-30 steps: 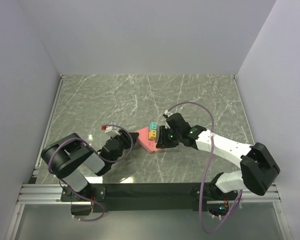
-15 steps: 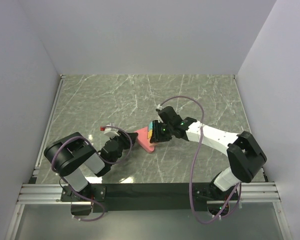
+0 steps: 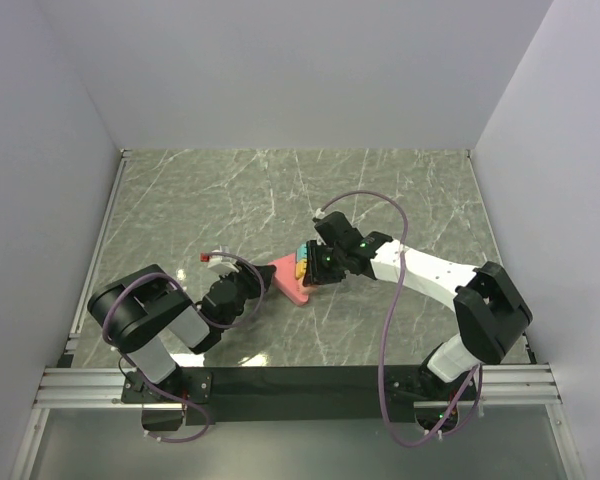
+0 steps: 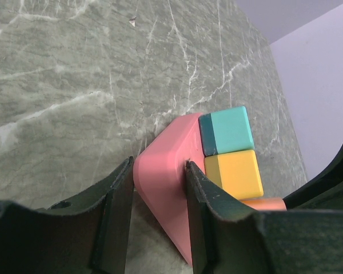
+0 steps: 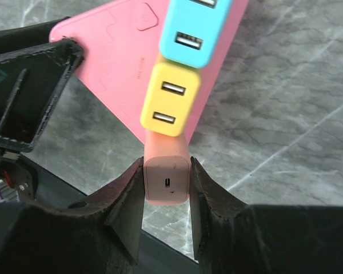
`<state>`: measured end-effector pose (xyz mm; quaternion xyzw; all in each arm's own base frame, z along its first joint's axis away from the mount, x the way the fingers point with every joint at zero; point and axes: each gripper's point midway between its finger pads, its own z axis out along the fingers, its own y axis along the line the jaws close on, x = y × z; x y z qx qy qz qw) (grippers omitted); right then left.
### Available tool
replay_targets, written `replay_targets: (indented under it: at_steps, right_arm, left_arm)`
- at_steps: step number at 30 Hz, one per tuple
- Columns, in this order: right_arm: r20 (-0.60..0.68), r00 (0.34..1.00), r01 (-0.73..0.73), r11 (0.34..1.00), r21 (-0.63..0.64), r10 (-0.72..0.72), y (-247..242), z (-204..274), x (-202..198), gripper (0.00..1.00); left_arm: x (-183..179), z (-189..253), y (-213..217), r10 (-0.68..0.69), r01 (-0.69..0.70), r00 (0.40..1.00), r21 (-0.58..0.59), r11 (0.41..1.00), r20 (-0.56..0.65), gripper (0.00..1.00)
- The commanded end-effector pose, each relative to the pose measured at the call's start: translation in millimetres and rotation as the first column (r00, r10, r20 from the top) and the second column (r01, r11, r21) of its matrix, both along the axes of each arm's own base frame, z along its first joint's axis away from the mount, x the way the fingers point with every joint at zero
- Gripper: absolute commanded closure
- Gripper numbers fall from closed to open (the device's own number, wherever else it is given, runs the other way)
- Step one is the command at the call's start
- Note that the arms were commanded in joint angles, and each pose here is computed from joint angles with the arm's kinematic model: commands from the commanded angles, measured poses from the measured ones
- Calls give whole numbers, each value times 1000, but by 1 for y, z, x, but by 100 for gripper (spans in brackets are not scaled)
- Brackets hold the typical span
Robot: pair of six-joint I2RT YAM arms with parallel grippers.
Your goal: Insert the plug
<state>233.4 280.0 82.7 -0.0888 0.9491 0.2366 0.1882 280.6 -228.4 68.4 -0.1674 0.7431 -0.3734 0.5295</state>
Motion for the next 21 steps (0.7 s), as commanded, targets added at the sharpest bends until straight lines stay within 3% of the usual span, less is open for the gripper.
replay_targets:
  at_steps: [1,21]
  right_arm:
    - [23,1000,21,999,-27,-20,-1,9,7,100]
    - [34,998,55,997,56,-57,12,29,11,100]
  left_arm:
    - [-4,-12,7,-2,2,1000,84,997,4,100]
    - [-6,-21,11,34,-34,999,109,993,7,100]
